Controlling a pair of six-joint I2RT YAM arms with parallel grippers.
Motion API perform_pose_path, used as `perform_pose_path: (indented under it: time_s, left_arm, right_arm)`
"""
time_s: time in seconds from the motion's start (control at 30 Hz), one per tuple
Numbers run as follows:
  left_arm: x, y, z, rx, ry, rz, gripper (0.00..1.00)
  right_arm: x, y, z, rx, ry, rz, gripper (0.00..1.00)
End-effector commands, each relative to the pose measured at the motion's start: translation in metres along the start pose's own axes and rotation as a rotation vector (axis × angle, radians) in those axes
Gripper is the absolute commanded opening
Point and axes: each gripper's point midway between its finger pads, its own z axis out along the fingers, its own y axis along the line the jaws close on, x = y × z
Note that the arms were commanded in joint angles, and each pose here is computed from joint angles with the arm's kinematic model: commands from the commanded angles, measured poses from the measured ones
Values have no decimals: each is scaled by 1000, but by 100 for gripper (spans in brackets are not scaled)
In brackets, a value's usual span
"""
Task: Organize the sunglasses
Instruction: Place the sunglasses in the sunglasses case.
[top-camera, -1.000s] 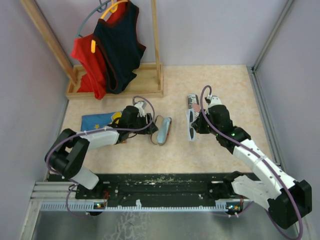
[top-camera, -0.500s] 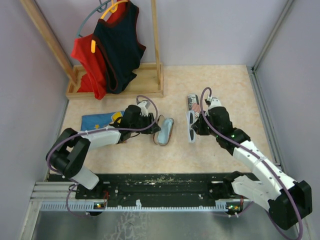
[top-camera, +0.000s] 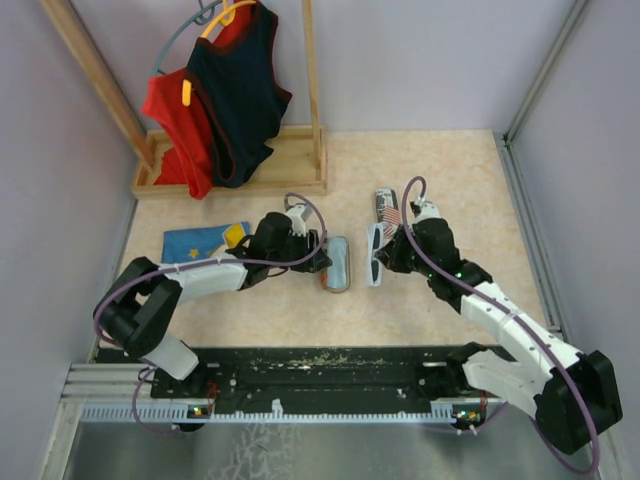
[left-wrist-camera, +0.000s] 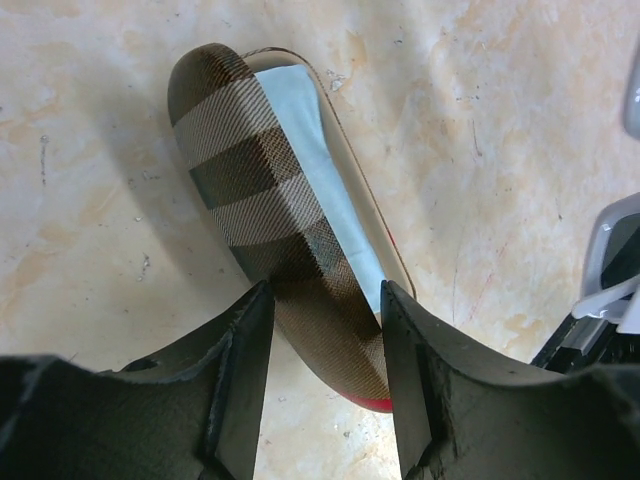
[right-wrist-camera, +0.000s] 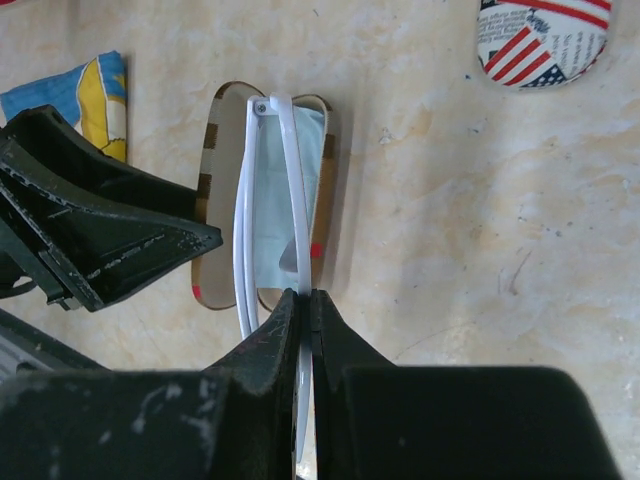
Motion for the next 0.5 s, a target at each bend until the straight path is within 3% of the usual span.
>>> perform_pose_path:
  time_s: [0.0, 0.47]
  left_arm:
    - [-11, -13, 2, 19, -24, 16, 53]
    - [-9, -11, 4, 6, -16, 17, 53]
  right_arm:
    - [-22, 31, 11, -139, -76, 86, 0]
    - [-8, 50, 56, -241, 54, 79, 0]
